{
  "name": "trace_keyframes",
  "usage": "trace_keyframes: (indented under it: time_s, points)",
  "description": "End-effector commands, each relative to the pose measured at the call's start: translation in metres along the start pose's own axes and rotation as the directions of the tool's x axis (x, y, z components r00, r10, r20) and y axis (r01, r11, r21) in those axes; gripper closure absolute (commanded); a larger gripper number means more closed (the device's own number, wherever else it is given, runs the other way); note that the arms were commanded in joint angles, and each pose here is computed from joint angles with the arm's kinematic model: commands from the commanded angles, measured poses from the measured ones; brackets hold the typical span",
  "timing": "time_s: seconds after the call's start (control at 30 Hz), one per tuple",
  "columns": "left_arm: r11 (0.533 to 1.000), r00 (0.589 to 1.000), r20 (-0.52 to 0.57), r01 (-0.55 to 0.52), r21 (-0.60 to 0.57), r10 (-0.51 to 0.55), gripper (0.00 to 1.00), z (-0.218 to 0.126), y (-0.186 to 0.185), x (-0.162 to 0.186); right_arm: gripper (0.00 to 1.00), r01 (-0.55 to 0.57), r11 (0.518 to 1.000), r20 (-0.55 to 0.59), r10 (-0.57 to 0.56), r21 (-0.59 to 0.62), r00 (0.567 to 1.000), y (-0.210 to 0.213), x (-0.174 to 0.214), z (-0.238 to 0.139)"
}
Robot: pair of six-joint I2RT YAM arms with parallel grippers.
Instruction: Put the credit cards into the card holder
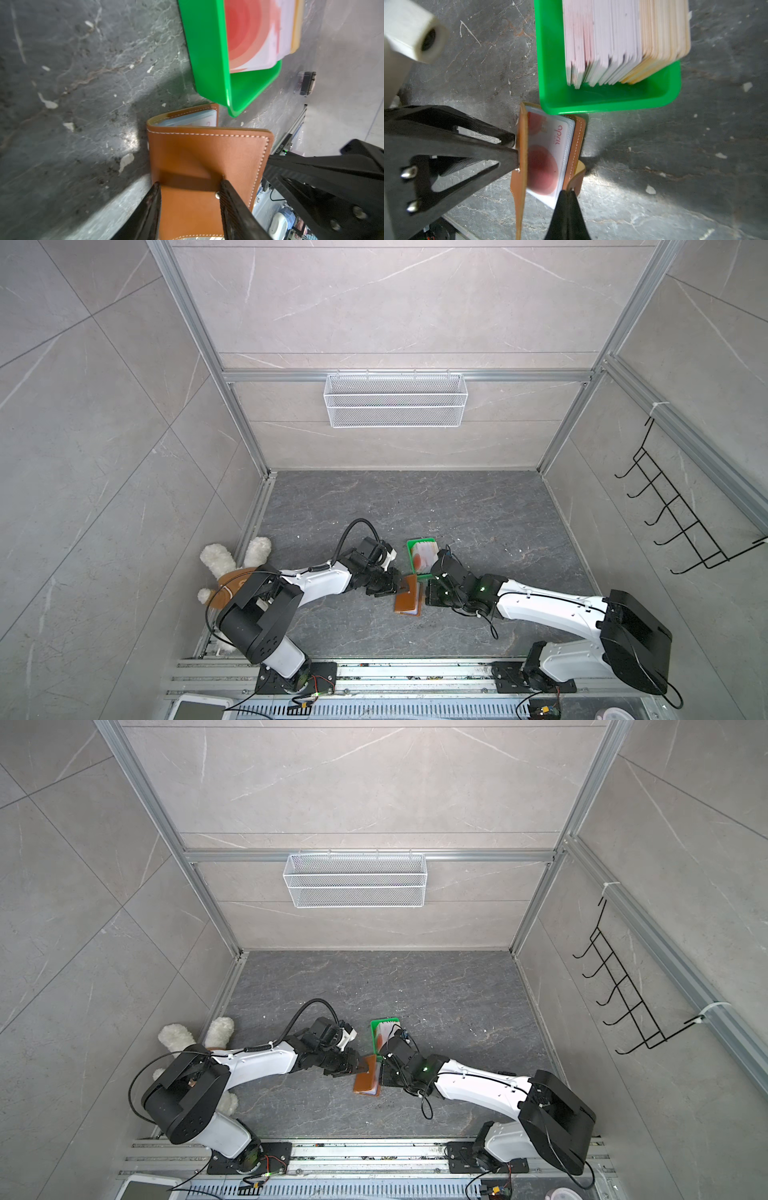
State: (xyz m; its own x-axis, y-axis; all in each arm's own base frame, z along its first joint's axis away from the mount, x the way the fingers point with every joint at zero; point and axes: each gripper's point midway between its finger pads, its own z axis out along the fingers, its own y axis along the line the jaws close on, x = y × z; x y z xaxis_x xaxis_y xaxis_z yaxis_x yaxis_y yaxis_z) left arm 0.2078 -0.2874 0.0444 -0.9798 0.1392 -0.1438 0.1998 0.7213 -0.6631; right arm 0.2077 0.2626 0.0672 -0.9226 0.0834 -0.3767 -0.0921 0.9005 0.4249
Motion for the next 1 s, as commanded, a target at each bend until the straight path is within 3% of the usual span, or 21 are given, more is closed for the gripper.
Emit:
trace_keyframes:
  time_s: [0.0, 0.73, 0.97]
  points:
    - [0.999, 0.999, -0.032, -0.035, -0.027, 0.034, 0.52, 0.008, 0.001, 0.01, 1.0, -0.015, 1.0, 0.014, 0.015, 0.014, 1.0, -0.001, -0.002, -0.001]
    - [0.995, 0.997, -0.075, -0.012, -0.101, 0.004, 0.53, 0.03, 0.004, 0.037, 1.0, -0.016, 0.999, -0.021, 0.017, 0.037, 1.0, 0.0, 0.0, 0.014]
    - [0.992, 0.997, -0.071, -0.003, -0.13, -0.007, 0.61, 0.035, 0.007, 0.041, 1.0, -0.014, 1.0, -0.028, 0.014, 0.019, 1.0, 0.005, 0.001, 0.02]
